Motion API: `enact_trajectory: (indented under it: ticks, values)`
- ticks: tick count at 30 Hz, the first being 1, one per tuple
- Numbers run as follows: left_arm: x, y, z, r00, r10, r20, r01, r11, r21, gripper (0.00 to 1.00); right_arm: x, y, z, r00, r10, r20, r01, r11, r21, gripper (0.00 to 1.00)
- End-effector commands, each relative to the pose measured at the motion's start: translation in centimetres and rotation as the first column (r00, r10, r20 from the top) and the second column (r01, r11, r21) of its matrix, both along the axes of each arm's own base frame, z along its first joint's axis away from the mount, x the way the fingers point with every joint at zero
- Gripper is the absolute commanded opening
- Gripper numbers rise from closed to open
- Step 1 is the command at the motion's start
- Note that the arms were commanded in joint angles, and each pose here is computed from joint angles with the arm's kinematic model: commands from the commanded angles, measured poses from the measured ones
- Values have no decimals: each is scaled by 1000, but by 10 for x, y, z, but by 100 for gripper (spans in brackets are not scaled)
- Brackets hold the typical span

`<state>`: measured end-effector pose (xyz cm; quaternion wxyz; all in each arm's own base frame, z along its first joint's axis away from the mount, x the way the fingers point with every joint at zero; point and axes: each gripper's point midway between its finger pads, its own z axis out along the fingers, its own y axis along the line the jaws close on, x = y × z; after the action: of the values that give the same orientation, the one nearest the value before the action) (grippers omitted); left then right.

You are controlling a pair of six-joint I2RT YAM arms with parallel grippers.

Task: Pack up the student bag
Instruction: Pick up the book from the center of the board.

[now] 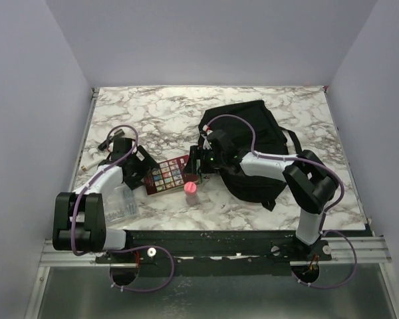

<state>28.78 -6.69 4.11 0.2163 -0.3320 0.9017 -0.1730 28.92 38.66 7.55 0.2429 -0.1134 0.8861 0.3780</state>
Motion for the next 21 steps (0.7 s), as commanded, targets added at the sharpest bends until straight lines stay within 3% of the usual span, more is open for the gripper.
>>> enact_trajectory:
  ticks: [1,6,13,21]
  values:
    - [11,-7,2,999,-3,32,3,1000,-31,97,4,2,-21,1000,-2,-17,2,1000,-23,78]
    - [15,-19,7,998,-42,55,46,995,-90,92,0,2,-34,999,0,-46,-1,1000,-26,78]
    - [15,-30,22,993,-71,93,84,986,-144,72,-1,1,-33,999,3,-47,-4,1000,-22,78]
    - [11,-32,58,974,-57,220,91,985,-148,51,-7,3,-33,998,16,-67,-16,1000,-3,78]
